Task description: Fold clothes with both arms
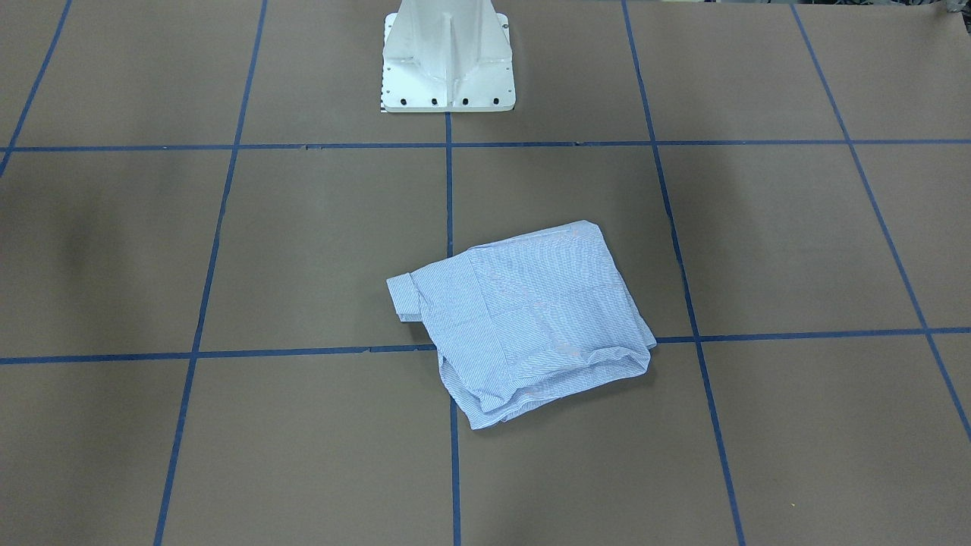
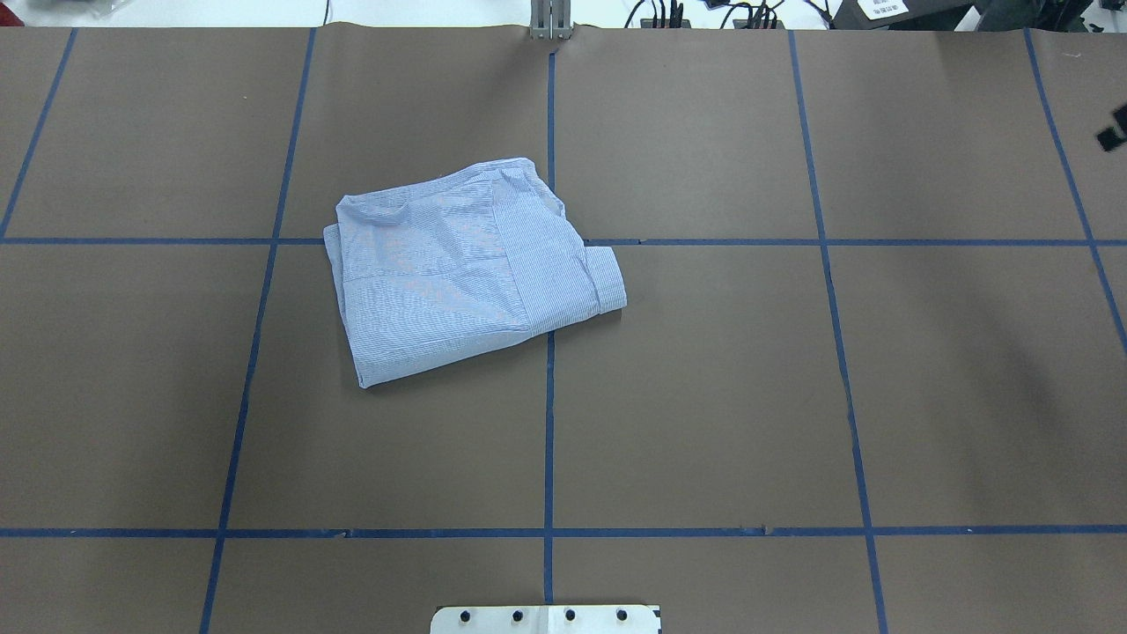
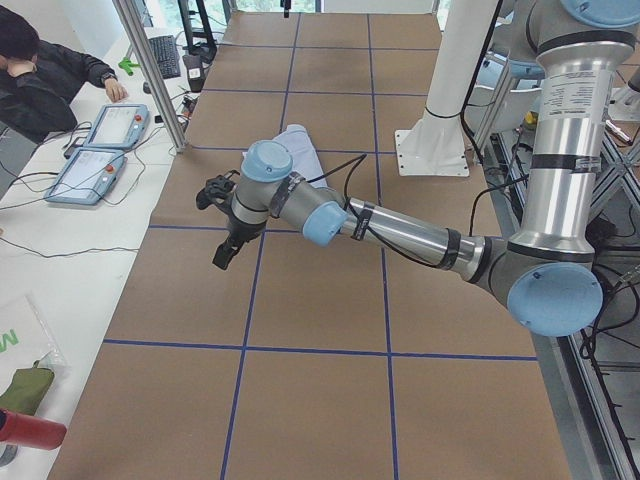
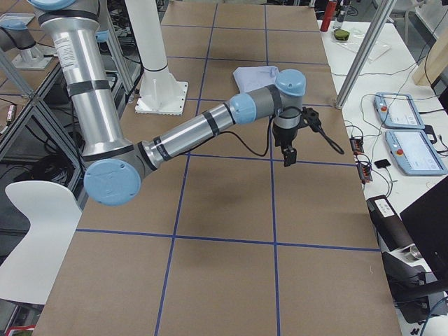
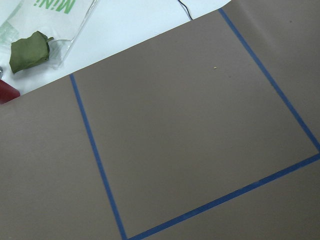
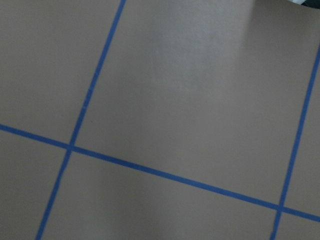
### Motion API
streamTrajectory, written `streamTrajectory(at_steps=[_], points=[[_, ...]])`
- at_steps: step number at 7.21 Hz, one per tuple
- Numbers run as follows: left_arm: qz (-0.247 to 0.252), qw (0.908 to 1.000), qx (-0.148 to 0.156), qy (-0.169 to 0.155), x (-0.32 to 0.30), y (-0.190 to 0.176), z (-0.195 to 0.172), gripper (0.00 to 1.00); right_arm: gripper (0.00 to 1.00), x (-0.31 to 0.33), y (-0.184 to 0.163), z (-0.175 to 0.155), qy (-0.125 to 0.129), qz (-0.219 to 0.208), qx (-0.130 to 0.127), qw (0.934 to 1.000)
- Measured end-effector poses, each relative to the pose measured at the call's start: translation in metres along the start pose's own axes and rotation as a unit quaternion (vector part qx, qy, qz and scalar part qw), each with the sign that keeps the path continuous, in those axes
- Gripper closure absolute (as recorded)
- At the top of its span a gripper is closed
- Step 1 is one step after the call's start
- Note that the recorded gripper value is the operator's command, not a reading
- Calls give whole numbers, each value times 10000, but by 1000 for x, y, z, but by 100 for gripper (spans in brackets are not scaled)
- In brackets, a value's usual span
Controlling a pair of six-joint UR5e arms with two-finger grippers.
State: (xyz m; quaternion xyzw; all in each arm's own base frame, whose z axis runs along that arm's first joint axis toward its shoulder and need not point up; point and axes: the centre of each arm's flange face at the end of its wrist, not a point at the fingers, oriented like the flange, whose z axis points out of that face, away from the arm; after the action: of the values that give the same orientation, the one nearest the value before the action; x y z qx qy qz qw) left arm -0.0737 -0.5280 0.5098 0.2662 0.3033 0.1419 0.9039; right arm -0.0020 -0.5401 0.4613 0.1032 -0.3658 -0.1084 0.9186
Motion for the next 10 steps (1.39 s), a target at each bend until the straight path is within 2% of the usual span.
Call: streamTrajectory(at_steps=[2, 3, 4, 6, 8, 10], points=[[220, 9993, -123, -278, -67, 40, -15, 0, 0, 72, 96, 3, -4, 428, -157, 9990], [-27, 9990, -277, -358, -88, 65, -10, 0, 0, 92, 129, 5, 12, 708, -219, 9972], [-446, 9968, -510, -422, -103, 93, 6, 0, 0, 102, 145, 7, 29, 870, -251, 9959], [-890, 9922, -798, -361, -114, 131, 26, 0, 0, 110, 157, 13, 198, 994, -359, 9942], [-1197, 9886, -894, 166, -104, 176, 41, 0, 0, 104, 155, 24, 420, 1315, -490, 9892], [-1332, 9860, -896, 446, -90, 192, 39, 0, 0, 103, 164, 40, 555, 1365, -502, 9878]])
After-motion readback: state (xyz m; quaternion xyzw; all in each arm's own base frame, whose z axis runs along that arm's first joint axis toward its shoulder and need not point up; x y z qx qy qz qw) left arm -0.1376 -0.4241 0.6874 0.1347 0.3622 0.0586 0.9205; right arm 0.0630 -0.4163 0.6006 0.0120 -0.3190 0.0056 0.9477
